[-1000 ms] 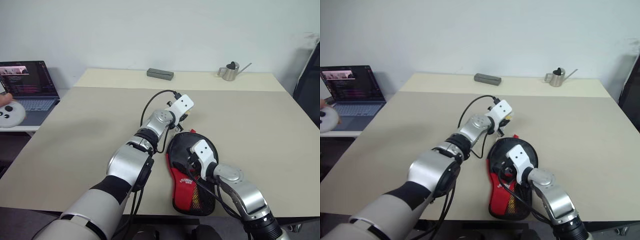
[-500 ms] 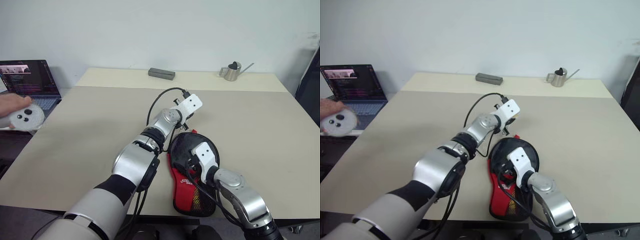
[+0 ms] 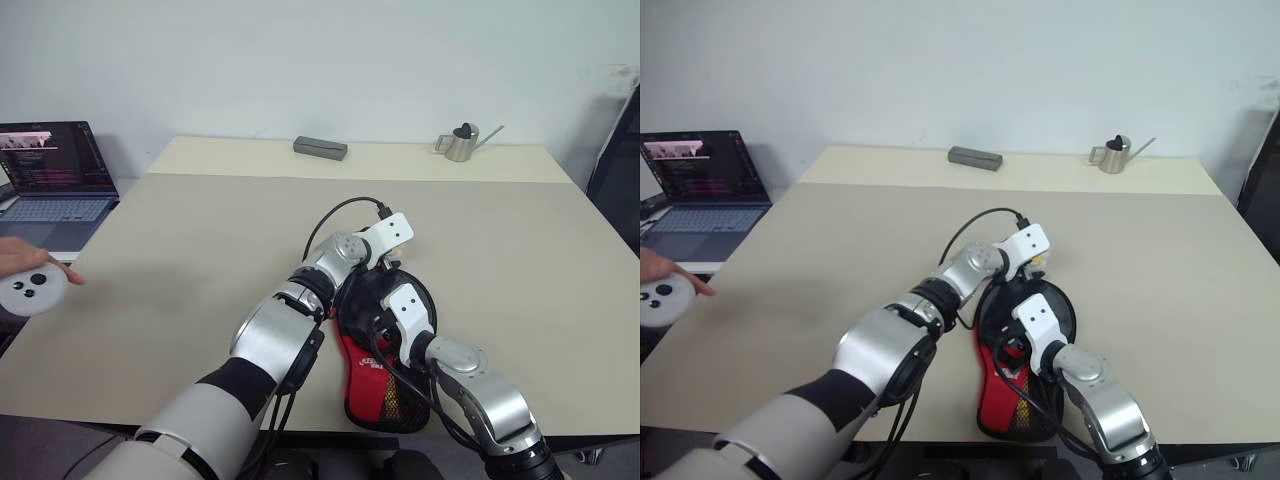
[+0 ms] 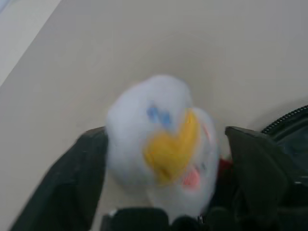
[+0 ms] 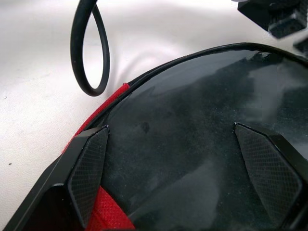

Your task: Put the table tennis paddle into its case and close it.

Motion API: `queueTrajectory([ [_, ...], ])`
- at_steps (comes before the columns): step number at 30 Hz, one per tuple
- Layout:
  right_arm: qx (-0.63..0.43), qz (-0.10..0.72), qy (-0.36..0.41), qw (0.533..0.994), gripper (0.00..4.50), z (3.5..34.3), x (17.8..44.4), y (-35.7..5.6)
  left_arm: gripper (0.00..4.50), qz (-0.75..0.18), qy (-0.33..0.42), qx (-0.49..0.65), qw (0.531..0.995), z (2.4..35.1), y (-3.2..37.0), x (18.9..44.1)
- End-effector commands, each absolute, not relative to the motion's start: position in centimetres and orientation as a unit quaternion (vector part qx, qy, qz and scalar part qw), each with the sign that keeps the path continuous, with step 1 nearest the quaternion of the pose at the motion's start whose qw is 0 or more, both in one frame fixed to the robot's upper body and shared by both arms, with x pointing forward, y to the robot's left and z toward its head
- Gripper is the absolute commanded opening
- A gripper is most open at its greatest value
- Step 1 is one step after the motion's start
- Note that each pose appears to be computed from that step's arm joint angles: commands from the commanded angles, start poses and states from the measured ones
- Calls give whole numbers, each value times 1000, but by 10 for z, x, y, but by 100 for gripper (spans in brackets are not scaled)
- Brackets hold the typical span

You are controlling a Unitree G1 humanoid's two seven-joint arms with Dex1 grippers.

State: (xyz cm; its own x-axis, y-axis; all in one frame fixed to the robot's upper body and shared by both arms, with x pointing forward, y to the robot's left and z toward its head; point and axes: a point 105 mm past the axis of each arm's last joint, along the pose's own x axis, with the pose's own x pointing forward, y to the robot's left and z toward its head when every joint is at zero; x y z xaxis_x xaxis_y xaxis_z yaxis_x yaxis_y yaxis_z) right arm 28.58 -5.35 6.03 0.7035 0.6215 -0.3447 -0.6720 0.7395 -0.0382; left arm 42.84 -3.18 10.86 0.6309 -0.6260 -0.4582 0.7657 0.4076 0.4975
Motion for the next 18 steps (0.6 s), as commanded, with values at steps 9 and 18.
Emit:
queueTrajectory([
  [9,-80,338,324,880,450,-15,274,-80,447,-428,76,282,855,135,-19,437],
  [18,-81,322,313,890,450,-6,295,-99,447,-403,29,128,906,195,64,458],
])
